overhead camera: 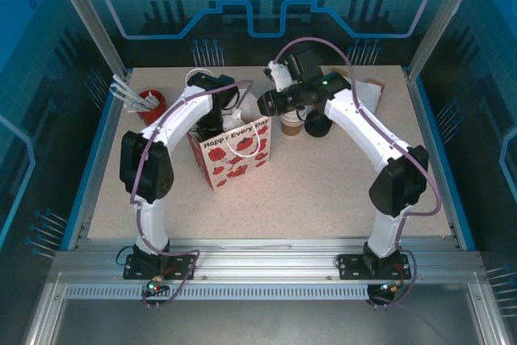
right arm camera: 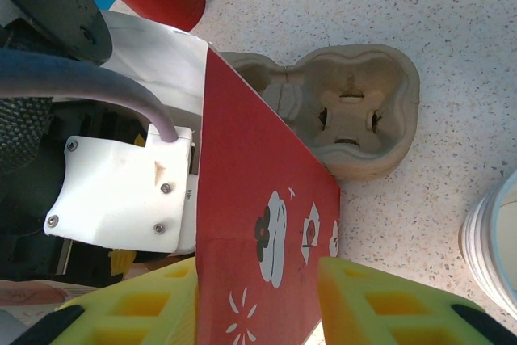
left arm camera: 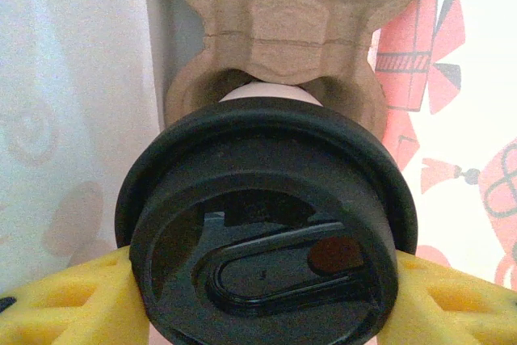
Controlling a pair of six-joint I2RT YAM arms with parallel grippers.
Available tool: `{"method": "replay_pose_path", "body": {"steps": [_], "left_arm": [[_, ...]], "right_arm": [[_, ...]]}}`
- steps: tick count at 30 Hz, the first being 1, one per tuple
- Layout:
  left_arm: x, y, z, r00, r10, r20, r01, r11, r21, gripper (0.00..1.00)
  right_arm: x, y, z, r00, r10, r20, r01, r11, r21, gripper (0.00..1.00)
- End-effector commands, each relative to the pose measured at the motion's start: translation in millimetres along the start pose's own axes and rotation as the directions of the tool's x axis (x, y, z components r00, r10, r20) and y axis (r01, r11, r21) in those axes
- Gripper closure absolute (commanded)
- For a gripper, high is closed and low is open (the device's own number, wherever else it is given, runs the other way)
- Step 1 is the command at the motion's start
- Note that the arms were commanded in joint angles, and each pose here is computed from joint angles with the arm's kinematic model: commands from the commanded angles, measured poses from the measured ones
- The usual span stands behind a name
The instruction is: Pack the takeout coffee
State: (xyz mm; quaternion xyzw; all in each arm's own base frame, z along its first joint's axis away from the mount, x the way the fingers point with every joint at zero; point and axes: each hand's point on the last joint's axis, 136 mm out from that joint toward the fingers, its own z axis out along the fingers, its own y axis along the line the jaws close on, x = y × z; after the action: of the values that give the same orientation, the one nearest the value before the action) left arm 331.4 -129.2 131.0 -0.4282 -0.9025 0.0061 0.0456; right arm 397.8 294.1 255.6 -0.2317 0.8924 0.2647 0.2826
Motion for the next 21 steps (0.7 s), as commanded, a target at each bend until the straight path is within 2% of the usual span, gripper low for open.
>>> {"method": "replay_pose_path", "body": {"steps": [1,21], "left_arm": [[-5.2,-1.0,6.0,1.0,0.029,0.006,-0.029,0.998,0.055,0.49],[-13.9,11.3,11.6,0.999,0.037,0.022,-0.038,0.997,0.067,0.49]], "right_arm": [[9.7,-6.0,8.1,0.999,0.019,-0.036,-0.019,1.0,0.002,0.6],[8.5,-5.5,10.3,0.999,0.019,-0.039,-0.019,1.0,-0.001,0.6]]}}
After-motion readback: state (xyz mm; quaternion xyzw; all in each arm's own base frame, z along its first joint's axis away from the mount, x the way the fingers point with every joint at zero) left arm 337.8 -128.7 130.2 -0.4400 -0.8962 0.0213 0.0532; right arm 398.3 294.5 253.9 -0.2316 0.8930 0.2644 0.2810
